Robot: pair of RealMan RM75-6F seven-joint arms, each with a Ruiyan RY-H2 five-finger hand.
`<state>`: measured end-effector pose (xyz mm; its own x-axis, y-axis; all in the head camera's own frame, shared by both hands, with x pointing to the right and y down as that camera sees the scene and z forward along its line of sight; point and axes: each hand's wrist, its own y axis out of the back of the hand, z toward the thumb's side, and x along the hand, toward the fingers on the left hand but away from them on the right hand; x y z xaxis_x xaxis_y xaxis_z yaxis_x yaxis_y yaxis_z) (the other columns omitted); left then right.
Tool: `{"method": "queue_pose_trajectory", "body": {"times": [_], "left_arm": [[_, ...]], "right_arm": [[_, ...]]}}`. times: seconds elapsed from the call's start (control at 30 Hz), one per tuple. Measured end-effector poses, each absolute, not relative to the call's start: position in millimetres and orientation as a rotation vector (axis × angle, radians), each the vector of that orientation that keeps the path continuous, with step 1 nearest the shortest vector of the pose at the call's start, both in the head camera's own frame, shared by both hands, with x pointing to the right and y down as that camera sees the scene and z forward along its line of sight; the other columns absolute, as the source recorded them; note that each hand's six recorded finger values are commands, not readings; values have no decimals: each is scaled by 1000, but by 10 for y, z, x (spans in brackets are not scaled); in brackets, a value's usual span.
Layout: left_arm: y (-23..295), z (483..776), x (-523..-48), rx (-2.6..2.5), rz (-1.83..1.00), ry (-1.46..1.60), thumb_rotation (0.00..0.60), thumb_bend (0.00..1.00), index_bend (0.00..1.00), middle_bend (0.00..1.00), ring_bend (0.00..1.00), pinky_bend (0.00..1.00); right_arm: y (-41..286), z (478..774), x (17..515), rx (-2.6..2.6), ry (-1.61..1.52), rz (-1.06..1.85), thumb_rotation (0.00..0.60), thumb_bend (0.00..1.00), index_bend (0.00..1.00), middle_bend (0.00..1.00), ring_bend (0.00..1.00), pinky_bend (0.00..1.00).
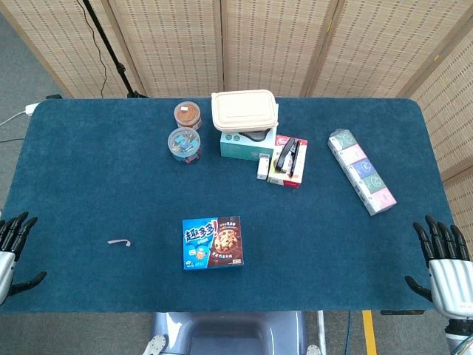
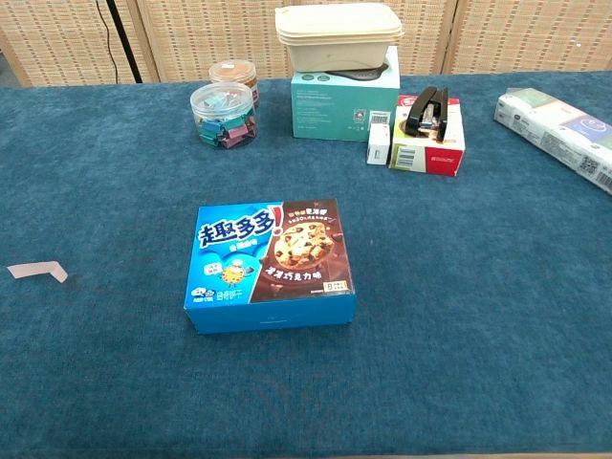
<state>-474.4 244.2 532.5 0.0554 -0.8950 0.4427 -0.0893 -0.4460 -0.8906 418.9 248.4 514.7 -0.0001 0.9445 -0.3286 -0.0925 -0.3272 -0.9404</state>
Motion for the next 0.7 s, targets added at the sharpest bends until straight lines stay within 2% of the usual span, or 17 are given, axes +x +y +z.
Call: {"method": "queue_pose_trajectory", "body": {"times": [0.33,0.5,0.7], "left_arm": [[2463,5338,-4730,-1648,-1467,992,600,130,0,0,0,0],[2385,5489,-4721,-1675,-1504,972,600,130,4,0,0,0],[2232,5836,-4585,-1731,-1518,939,600,130,159,0,0,0]], "right_arm": [[2485,5157,4170,-1401,-949,1473,600,0,17,0,0,0],[2483,5173,4184,-1410,-951,1484,600,0,22,0,0,0],[2483,5147,4184,-1430,-963,1469,600,0,28,0,0,0]]}}
